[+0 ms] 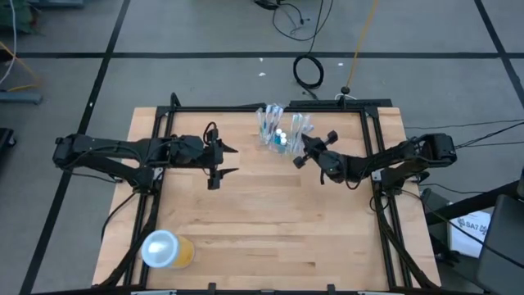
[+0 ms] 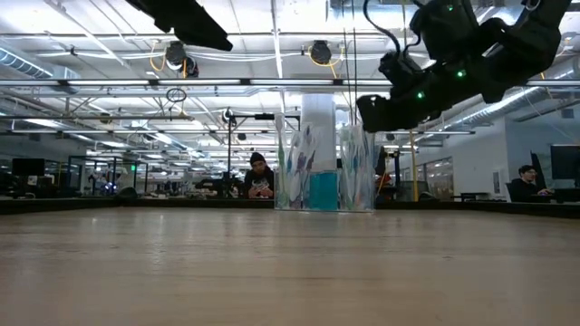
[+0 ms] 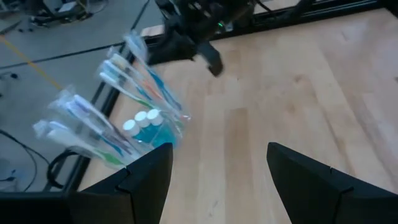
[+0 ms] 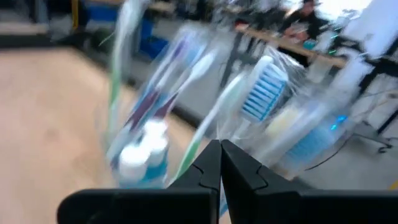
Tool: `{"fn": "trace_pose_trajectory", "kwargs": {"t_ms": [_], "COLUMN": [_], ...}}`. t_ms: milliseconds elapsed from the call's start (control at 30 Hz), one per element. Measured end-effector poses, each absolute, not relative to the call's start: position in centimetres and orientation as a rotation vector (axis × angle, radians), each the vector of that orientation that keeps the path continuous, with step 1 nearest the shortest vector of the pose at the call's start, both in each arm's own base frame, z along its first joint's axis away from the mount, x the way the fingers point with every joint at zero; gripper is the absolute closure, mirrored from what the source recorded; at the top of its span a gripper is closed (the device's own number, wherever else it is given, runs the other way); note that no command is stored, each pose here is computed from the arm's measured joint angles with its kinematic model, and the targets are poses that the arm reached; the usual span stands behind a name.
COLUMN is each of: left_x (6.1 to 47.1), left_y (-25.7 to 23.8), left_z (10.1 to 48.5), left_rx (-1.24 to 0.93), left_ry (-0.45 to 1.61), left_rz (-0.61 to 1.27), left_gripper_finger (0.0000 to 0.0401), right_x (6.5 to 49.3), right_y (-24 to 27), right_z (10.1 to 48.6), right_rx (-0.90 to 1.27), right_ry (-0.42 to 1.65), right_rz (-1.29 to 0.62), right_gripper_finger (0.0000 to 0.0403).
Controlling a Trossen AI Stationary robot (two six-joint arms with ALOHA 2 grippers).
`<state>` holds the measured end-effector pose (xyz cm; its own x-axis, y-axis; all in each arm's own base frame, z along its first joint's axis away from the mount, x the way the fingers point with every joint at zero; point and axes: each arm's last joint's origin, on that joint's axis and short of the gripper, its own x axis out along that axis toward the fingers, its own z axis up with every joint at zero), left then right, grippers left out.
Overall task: Pick & Place toothbrushing station
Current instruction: Put the blue toothbrush into the transparent organizer, then return to Home Position
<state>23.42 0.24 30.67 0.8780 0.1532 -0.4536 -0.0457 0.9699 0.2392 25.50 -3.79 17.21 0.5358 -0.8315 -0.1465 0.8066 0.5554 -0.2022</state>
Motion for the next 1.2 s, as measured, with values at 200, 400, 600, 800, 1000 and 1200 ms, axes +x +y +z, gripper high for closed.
{"fn": "trace_pose_trajectory", "kwargs": {"t_ms": [200,400,600,800,1000,1200], "left_x": [23.4,23.4,23.4,23.4,23.0,21.2], "left_y": [1.0,1.4,1.4,1.4,1.4,1.2], "left_z": [30.7,30.7,30.7,30.6,30.1,31.1], "left_rx": [0.233,0.228,0.216,0.218,0.203,0.124], "left_ry": [0.492,0.494,0.497,0.501,0.568,0.545], "left_rz": [0.137,0.155,0.158,0.156,0.163,0.189], "left_gripper_finger": [0.0132,0.0132,0.0132,0.0132,0.0132,0.0132], "right_x": [25.4,25.3,25.4,25.6,25.1,23.7], "right_y": [-3.8,-3.8,-3.8,-3.6,-2.5,-0.9], "right_z": [16.5,16.3,16.6,17.1,19.1,22.5], "right_rx": [-0.084,-0.094,-0.116,-0.126,-0.185,-0.224], "right_ry": [0.288,0.309,0.292,0.256,0.205,0.107], "right_rz": [-0.945,-0.947,-0.940,-0.931,-0.884,-0.825], "right_gripper_finger": [0.0403,0.0402,0.0373,0.0314,0.0274,0.0271]}}
